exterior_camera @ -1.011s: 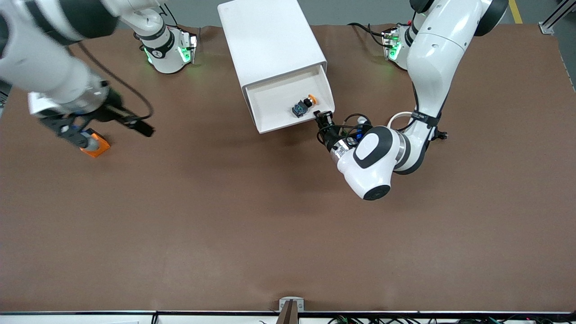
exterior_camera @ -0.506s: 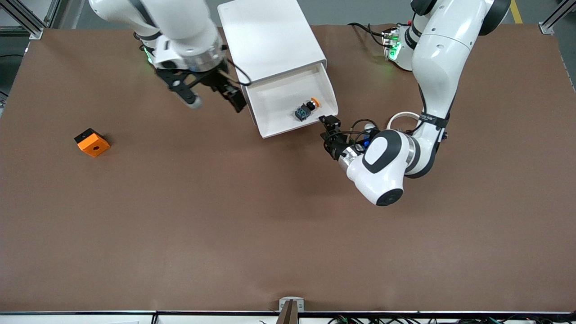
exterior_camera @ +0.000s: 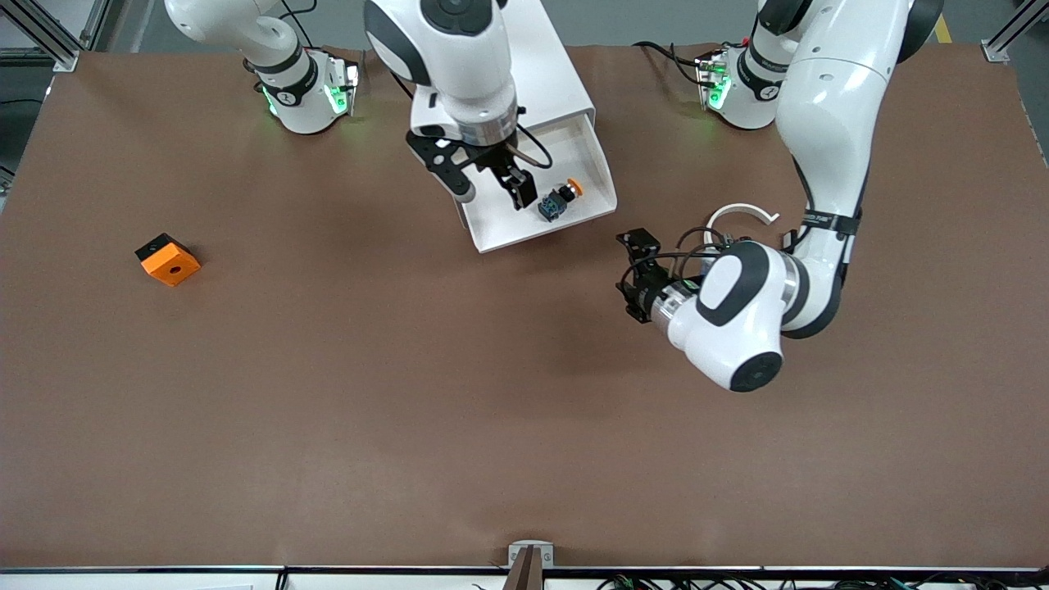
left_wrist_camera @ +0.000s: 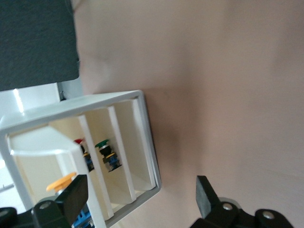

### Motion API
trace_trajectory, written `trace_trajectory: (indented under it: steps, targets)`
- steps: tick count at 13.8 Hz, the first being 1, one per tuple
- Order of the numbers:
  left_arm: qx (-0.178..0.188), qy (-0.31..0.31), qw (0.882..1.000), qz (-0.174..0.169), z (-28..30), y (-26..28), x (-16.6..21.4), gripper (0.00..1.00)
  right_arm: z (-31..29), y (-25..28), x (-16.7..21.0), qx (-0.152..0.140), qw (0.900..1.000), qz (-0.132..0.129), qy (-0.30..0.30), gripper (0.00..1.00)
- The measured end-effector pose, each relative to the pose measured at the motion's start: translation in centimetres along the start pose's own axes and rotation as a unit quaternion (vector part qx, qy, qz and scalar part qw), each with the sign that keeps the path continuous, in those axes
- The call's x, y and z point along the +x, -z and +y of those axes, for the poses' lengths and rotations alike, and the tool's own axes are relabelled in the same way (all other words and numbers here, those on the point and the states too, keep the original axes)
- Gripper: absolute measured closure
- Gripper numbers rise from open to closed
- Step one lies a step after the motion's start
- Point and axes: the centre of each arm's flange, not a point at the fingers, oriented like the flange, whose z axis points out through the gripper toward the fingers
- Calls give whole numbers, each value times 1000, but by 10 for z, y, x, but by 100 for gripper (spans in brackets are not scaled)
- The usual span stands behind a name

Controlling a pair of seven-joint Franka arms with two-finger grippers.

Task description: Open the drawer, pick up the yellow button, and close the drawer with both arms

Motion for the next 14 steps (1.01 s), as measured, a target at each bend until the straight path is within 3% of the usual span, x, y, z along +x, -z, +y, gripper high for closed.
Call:
trace_trajectory:
  steps: [6, 11, 14]
  targets:
    - [-83, -110, 990, -11, 16, 46, 22, 0, -35, -49, -16, -16, 1000, 8, -13, 0]
    - [-145, -196, 968, 56, 12, 58, 14, 0, -38, -70, -37, -27, 1000, 11, 2, 0]
    - [-158, -286, 938, 120, 0, 64, 7, 0, -39, -74, -44, -28, 1000, 11, 6, 0]
